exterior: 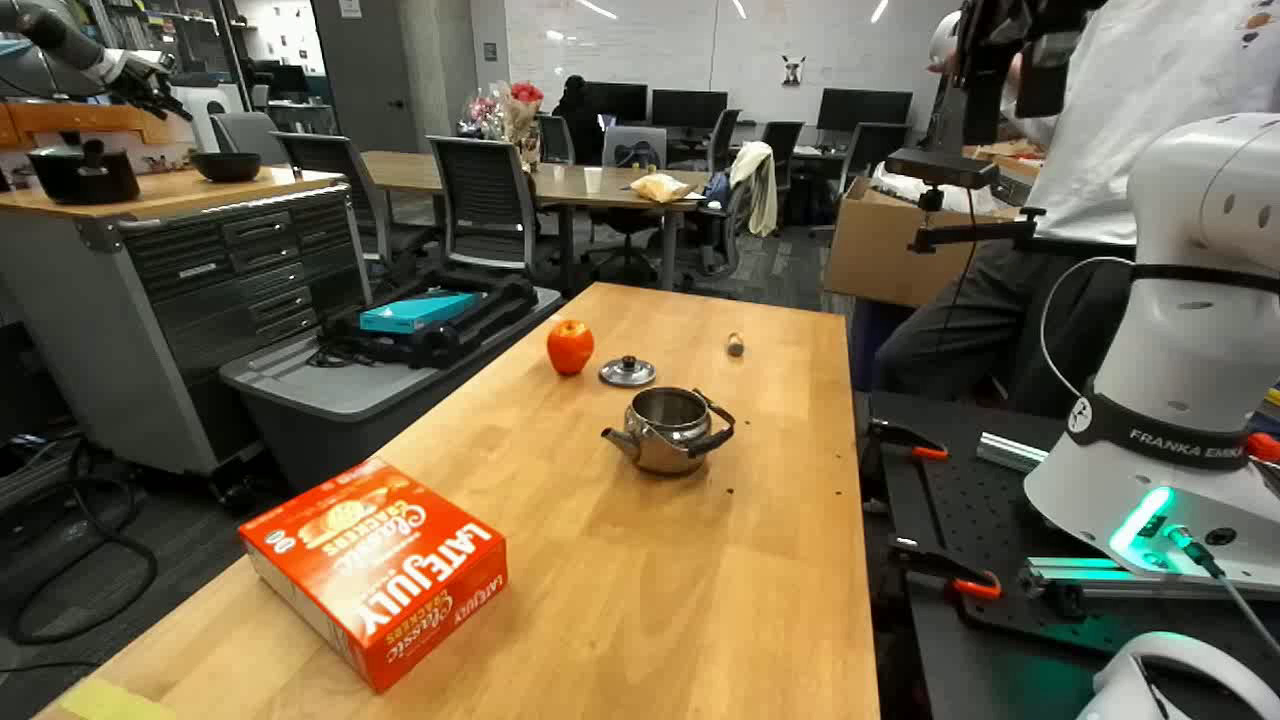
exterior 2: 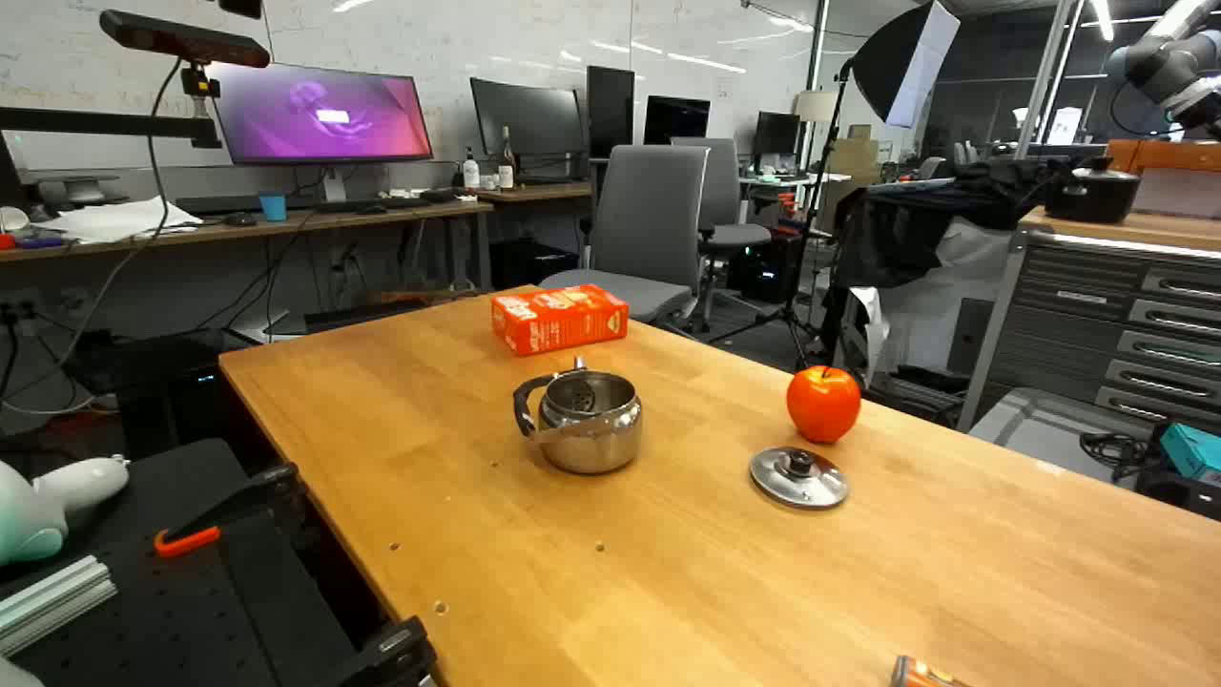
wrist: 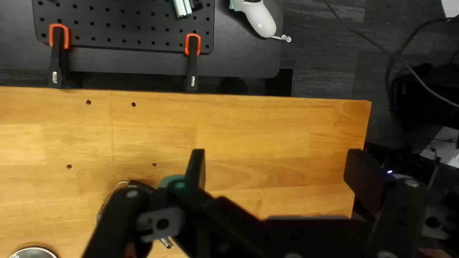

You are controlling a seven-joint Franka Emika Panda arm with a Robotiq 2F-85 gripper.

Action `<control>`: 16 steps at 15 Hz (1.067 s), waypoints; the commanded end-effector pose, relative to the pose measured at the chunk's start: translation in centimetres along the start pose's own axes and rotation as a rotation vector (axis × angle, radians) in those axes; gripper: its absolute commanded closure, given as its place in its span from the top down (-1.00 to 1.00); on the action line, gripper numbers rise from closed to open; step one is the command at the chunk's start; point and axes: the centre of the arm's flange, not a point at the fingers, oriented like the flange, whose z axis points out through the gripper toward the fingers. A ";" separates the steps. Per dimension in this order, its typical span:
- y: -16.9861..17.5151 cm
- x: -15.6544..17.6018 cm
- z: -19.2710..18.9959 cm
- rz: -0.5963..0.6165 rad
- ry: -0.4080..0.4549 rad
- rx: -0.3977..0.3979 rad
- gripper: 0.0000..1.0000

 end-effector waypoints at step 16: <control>-0.1 0.0 -0.4 -0.003 0.010 0.001 1.00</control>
